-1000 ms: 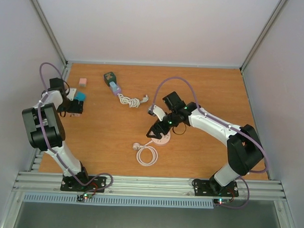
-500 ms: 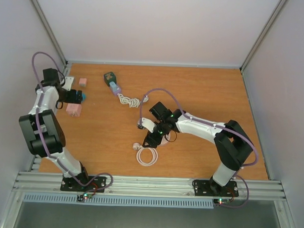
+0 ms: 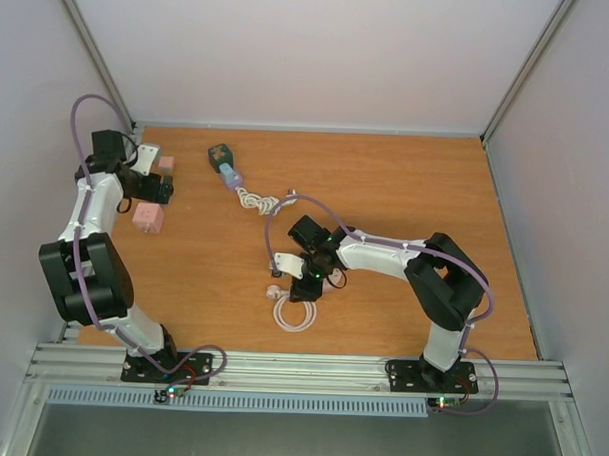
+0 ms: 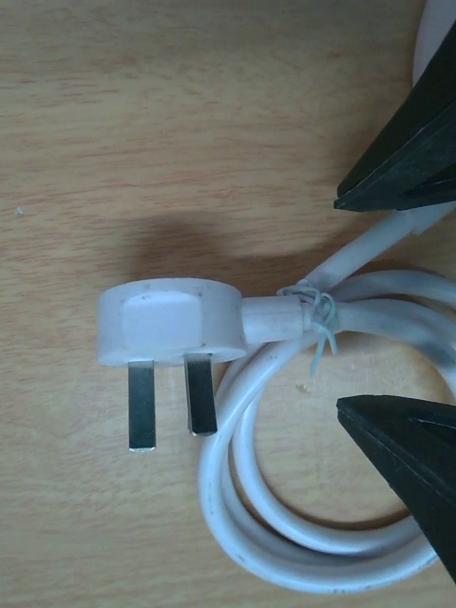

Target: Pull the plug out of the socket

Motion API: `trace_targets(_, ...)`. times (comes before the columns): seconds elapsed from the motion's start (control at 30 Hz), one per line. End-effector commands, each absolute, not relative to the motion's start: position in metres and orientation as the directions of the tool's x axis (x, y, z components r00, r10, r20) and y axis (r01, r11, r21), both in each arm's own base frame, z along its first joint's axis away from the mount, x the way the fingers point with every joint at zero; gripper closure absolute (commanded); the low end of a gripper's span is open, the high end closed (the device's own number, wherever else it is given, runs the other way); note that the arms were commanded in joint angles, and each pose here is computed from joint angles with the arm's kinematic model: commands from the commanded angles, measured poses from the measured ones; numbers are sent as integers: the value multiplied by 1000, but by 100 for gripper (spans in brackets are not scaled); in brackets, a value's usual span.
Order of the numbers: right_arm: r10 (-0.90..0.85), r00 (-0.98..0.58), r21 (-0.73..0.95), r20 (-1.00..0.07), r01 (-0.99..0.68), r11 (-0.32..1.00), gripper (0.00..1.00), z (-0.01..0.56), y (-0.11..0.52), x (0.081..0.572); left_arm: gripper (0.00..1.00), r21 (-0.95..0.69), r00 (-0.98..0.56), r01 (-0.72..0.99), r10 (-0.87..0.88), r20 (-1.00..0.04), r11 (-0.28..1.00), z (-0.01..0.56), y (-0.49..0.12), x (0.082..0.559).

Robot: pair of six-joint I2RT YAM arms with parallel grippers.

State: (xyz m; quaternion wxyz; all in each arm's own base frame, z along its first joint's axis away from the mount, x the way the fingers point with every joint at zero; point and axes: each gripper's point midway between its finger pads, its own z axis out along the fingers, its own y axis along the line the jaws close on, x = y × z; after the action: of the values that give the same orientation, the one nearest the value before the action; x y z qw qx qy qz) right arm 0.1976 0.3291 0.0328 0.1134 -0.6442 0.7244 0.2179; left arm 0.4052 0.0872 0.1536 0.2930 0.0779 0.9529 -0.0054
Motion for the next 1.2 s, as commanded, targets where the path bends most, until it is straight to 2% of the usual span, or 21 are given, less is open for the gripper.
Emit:
trace_targets(0.0, -919, -42, 59, -392, -998, 20, 47, 19, 317, 208, 0, 55, -784, 176, 174, -597, 983, 167, 80, 406)
trace_targets(0.4, -933, -102, 16, -346, -995, 103, 54, 13, 260, 232, 0, 57, -748, 250, 230, -622, 967, 172, 55, 408)
trace_targets(0.87, -887, -316, -4, -338, -941, 337, 58, 8, 167, 294, 0, 85, -667, 417, 368, -648, 905, 181, -6, 429)
trace_targets(1.17, -820, -455, -35, -347, -868, 496, 59, 4, 101, 350, 0, 106, -573, 598, 517, -636, 794, 178, -79, 433)
